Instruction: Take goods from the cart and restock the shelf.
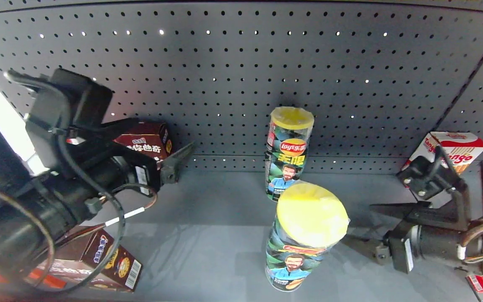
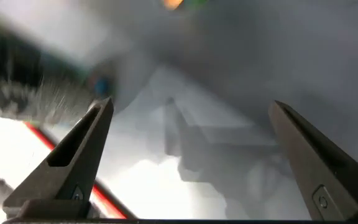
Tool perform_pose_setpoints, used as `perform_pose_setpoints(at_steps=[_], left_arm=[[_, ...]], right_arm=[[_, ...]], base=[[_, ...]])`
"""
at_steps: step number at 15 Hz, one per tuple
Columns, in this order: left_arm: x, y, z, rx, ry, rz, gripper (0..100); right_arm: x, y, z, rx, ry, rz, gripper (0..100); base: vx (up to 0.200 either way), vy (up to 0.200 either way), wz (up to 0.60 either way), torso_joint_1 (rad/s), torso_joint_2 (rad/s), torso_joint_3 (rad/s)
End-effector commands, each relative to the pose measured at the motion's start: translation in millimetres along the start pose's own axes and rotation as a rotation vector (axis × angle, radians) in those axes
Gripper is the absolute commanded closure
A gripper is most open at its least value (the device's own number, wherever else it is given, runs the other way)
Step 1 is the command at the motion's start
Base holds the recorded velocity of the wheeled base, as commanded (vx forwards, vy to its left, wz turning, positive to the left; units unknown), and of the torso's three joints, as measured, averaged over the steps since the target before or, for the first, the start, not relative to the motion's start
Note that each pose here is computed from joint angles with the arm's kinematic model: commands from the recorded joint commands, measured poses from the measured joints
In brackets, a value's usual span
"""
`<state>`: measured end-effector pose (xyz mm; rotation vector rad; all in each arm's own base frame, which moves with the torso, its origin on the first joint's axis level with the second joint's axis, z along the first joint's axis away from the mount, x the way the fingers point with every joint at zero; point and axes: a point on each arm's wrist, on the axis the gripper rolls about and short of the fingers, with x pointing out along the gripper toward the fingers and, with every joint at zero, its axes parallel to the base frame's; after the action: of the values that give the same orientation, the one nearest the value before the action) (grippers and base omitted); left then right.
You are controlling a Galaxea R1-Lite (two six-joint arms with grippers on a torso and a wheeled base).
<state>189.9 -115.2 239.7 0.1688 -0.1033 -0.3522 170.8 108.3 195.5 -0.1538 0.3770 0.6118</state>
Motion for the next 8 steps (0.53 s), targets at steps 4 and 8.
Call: perform_pose_setpoints(at_steps=[4,8], left_arm=[[-98,15.1,26.5,0.077,-0.153,-0.05,0],[-139,23.3,20.8,0.092,-0.2,-0.065,0]], right_arm=[[-129,-15,8,0.026,-0.473,-0.315,0],[-171,1,-32,0.02,-0.568,-0.35,0]], base=[[0.0,0.0,0.0,0.0,0.0,0.0],[0.0,0.0,0.0,0.0,0.0,0.0]])
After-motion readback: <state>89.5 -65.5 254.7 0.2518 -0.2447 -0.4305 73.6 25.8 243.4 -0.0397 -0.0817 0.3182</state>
